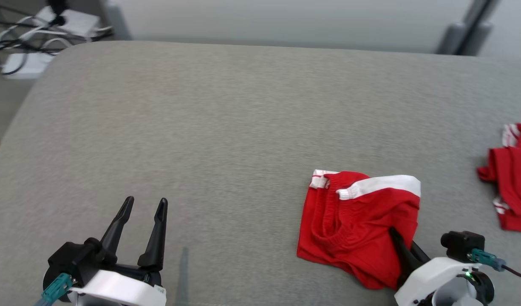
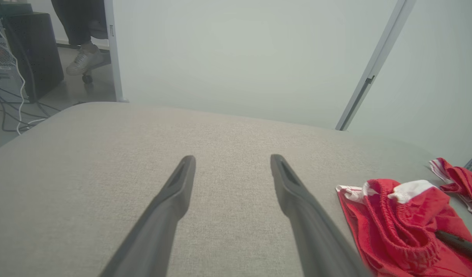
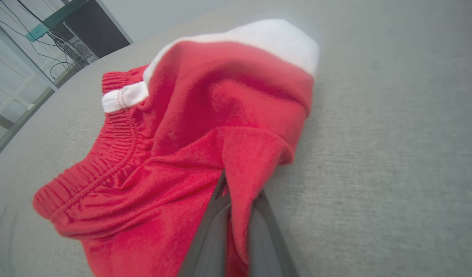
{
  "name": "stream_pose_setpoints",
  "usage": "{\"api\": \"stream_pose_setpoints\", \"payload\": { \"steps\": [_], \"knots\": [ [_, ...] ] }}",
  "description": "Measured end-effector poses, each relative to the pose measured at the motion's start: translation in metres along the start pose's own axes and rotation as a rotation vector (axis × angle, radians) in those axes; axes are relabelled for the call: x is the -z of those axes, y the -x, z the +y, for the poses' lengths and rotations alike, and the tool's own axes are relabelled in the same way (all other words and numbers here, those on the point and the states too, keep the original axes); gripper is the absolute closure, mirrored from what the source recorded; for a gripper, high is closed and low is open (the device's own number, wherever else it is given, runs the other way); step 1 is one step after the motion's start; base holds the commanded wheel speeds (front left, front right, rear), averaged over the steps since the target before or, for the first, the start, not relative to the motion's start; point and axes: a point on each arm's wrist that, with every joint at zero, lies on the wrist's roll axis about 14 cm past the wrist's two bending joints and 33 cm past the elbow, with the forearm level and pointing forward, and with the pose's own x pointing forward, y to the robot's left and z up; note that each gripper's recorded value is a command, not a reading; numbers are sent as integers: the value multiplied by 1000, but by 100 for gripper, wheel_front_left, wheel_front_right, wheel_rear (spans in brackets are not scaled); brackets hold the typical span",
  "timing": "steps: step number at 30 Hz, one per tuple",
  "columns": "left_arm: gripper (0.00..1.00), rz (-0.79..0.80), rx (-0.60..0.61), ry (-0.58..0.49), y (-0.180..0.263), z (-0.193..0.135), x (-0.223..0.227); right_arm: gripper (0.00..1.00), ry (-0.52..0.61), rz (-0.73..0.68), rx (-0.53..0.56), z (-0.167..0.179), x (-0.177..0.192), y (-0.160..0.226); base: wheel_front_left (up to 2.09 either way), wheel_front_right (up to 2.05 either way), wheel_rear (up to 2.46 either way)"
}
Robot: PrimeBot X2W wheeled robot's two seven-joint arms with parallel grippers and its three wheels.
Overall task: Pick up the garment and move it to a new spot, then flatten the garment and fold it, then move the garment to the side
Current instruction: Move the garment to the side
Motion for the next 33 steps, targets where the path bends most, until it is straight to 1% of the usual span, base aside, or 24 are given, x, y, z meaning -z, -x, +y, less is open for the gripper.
{"api": "stream_pose_setpoints", "payload": {
  "steps": [1,2,3,9,10,11,14,16,18,20,21,22,25,28,33],
  "knots": [
    [0,0,25,0,-6,-7,0,100,-3,-7,27,-9,-1,5,0,0,0],
    [0,0,25,0,-6,-7,0,100,-3,-7,27,-9,-1,5,0,0,0],
    [0,11,81,-4,-16,-22,4,100,-20,-20,85,-27,0,18,0,0,0],
    [0,62,227,-19,-40,-62,18,100,-49,-69,240,-72,-2,58,0,0,0],
    [0,68,251,-26,-43,-68,19,100,-51,-79,262,-78,-4,64,0,0,0],
    [0,68,251,-26,-43,-68,19,100,-51,-79,262,-78,-4,64,0,0,0],
    [0,82,318,-32,-54,-87,24,100,-50,-97,322,-95,-7,80,0,0,0],
    [0,86,355,-30,-60,-99,25,100,-33,-113,346,-104,-15,84,0,0,0],
    [0,103,377,-32,-64,-104,31,100,16,-130,352,-113,-30,82,0,0,0],
    [0,123,388,-30,-68,-107,38,100,72,-155,340,-117,-55,72,0,0,0],
    [0,125,392,-28,-70,-108,40,100,103,-173,329,-118,-70,66,0,0,0],
    [0,132,394,-22,-72,-108,43,100,157,-202,302,-117,-98,51,0,0,0],
    [0,152,386,-21,-74,-104,49,100,216,-228,272,-115,-132,32,0,0,0],
    [0,158,377,-18,-79,-100,53,100,245,-236,275,-124,-154,21,0,0,0],
    [0,165,367,-16,-85,-94,59,100,268,-207,366,-167,-171,26,0,0,0]
  ]
}}
